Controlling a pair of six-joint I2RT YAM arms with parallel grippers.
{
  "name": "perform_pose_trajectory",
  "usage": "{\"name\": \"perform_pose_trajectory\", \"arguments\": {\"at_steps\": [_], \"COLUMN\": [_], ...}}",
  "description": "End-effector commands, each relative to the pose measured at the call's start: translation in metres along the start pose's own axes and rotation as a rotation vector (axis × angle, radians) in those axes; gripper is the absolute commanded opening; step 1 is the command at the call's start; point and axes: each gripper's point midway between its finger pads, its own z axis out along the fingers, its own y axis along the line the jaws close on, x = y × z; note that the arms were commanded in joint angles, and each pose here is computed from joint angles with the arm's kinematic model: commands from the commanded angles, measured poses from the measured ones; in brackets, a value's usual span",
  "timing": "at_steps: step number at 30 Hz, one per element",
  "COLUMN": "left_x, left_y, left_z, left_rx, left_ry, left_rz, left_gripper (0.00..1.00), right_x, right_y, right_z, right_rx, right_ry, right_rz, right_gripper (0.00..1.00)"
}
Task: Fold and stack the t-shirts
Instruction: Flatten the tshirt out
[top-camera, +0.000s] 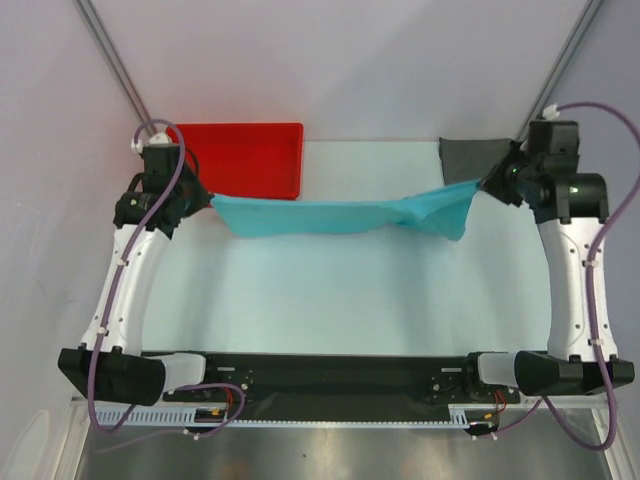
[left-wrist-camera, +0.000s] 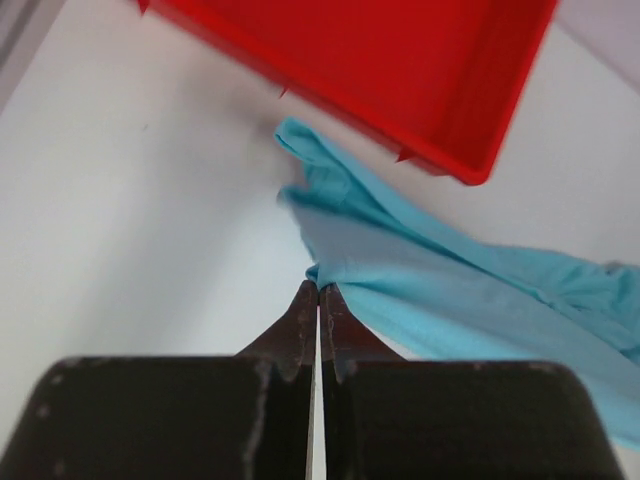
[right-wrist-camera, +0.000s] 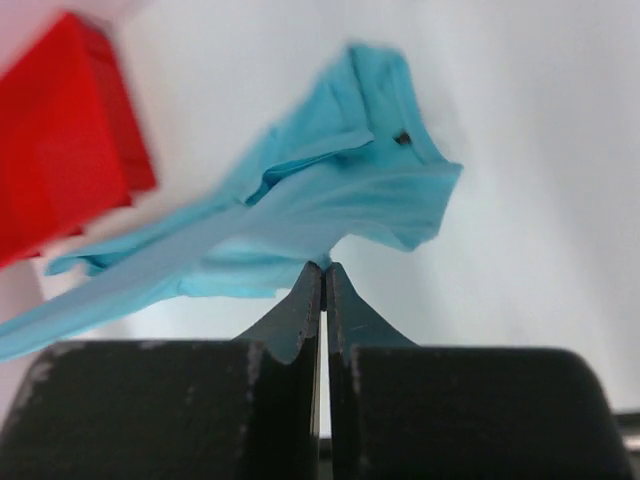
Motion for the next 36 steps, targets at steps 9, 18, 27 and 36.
{"name": "perform_pose_trajectory", "arguments": {"at_steps": [9, 18, 27, 36], "left_x": [-0.112, -0.177, -0.213, -0.214], "left_y": [-0.097, -0.146, -0.141, -0.106], "left_z": [-0.11, -0.123, -0.154, -0.249], "left_rx": [0.198, 0.279, 0.335, 0.438], "left_ry": [-0.396, -0.534, -0.641, -0.781], "left_rz": [0.229, 0.178, 0.143, 0.127], "left_gripper": [0.0, 0.0, 0.0, 0.0], "right_x": [-0.14, -0.216, -0.229, -0.188], "right_y": [0.064, 0.087, 0.085, 0.084], "right_z": [-0.138, -0.158, -0.206, -0.323], "right_rx": [-0.275, -0.293, -0.318, -0.413], "right_ry": [-0.589, -0.81, -0.971, -1.156], "right_rz": [-0.081, -0.084, -0.108, -0.183], "right_gripper": [0.0, 0.0, 0.0, 0.0]}}
